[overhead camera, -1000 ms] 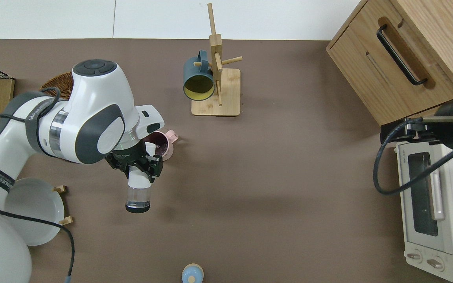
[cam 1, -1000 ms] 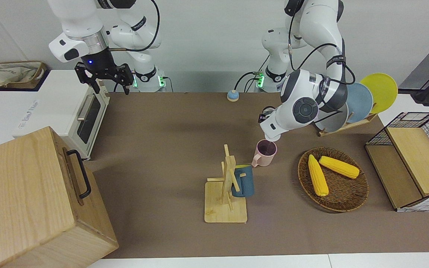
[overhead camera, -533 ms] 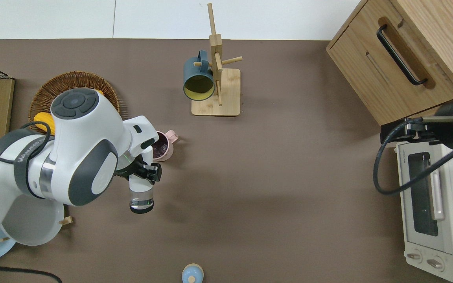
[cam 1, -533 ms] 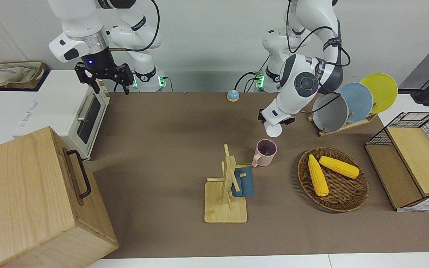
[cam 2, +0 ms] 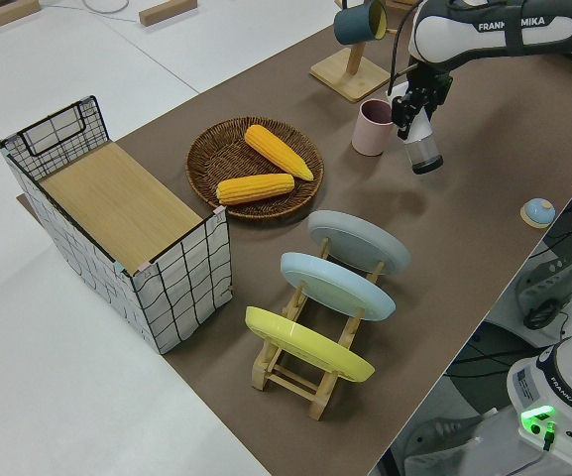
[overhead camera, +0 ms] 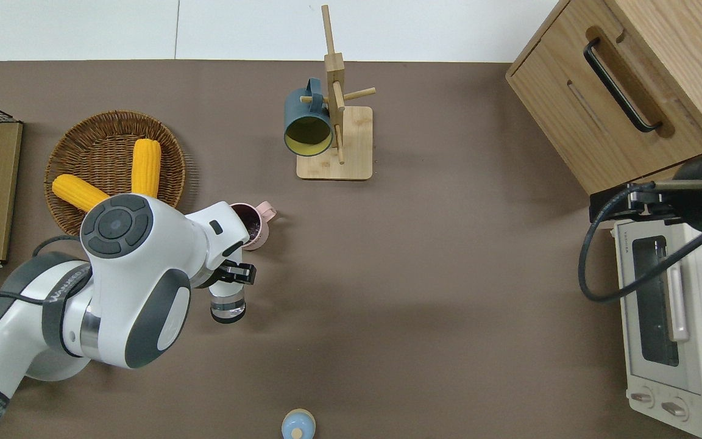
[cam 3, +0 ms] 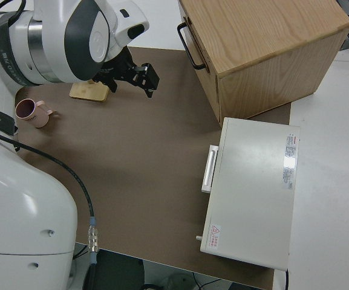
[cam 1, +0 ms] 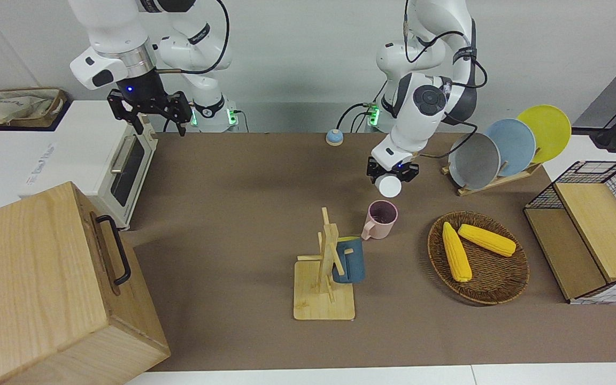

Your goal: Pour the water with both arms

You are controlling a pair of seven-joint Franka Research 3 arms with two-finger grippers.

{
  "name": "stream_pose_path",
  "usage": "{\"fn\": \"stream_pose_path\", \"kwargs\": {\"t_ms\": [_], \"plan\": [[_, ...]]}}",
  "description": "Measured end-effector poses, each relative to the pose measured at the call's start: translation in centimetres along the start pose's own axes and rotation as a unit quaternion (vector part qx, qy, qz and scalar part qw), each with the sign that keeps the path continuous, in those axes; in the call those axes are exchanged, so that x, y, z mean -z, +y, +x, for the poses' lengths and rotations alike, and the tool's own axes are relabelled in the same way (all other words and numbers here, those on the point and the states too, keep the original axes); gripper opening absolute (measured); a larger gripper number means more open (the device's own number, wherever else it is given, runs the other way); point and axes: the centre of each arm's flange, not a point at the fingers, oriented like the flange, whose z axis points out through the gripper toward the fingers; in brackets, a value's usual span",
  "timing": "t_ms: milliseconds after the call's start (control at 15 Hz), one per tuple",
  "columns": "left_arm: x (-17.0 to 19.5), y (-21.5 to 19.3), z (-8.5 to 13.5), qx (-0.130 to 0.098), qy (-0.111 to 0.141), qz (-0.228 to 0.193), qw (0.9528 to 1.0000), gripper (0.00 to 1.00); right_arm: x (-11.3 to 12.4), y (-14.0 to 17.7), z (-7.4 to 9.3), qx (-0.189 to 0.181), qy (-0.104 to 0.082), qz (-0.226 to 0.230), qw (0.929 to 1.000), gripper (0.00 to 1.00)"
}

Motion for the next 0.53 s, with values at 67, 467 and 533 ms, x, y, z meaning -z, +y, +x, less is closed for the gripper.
{"fn": "stream_pose_path", "kwargs": {"t_ms": [67, 467, 533], "plan": [[-0.1, -0.2, -0.4, 0.0, 0.003, -0.001, 1.0, 0.63, 0.0, 0.0, 0.0, 0.0, 0.0, 0.0, 1.0, 1.0], [1.9, -2.0, -3.5, 0.03, 0.051, -0.005, 0.9983, 0.63, 0.0, 0.0, 0.0, 0.0, 0.0, 0.0, 1.0, 1.0], [2.7, -3.1, -3.9, 0.043, 0.061, -0.004, 0.9972, 0.63, 0.0, 0.0, 0.0, 0.0, 0.0, 0.0, 1.0, 1.0]]}}
